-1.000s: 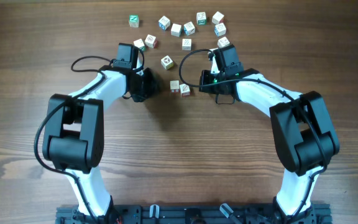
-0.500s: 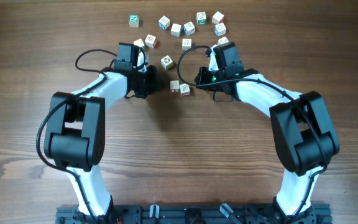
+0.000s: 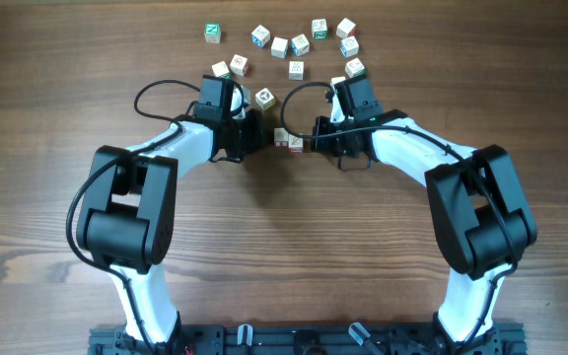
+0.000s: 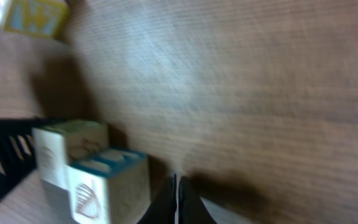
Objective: Form a horizontal line
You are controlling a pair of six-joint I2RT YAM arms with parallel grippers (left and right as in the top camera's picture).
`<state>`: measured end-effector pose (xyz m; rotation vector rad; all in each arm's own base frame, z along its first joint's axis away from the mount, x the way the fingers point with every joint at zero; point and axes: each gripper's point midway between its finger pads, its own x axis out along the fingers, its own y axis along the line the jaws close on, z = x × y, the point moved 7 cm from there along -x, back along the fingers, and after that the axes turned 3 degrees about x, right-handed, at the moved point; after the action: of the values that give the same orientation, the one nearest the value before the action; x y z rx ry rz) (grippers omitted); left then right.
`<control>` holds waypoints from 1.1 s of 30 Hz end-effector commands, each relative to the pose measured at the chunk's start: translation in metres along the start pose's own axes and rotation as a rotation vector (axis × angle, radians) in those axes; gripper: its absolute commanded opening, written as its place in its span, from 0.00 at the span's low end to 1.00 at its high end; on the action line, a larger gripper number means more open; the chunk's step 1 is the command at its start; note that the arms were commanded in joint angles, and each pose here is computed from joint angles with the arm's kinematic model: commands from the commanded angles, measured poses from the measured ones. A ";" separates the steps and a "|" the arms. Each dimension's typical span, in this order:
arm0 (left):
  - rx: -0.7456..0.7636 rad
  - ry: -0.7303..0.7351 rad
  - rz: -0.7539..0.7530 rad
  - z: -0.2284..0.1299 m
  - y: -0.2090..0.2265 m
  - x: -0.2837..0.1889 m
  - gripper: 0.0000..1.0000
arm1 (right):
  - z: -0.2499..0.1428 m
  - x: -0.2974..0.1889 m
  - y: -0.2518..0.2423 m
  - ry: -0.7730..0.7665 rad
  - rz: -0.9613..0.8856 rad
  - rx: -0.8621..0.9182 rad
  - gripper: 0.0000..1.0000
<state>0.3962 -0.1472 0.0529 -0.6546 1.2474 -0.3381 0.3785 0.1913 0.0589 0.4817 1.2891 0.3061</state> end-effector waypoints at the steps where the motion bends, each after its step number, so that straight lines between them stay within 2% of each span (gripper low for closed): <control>1: -0.011 0.021 0.027 -0.005 0.015 0.003 0.04 | -0.009 0.007 0.000 0.039 -0.008 0.014 0.04; 8: -0.039 0.010 0.036 0.000 0.025 -0.003 0.04 | -0.015 0.012 0.015 0.028 0.003 -0.035 0.04; 20: -0.036 0.013 0.035 -0.001 0.023 -0.002 0.04 | -0.016 0.023 0.004 0.015 -0.059 -0.028 0.04; 33: 0.038 -0.022 -0.016 0.000 0.001 0.008 0.04 | -0.014 0.023 0.006 0.004 -0.047 -0.033 0.04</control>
<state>0.4042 -0.1426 0.0557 -0.6647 1.1914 -0.3536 0.3728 0.2137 0.0569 0.4348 1.2650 0.3348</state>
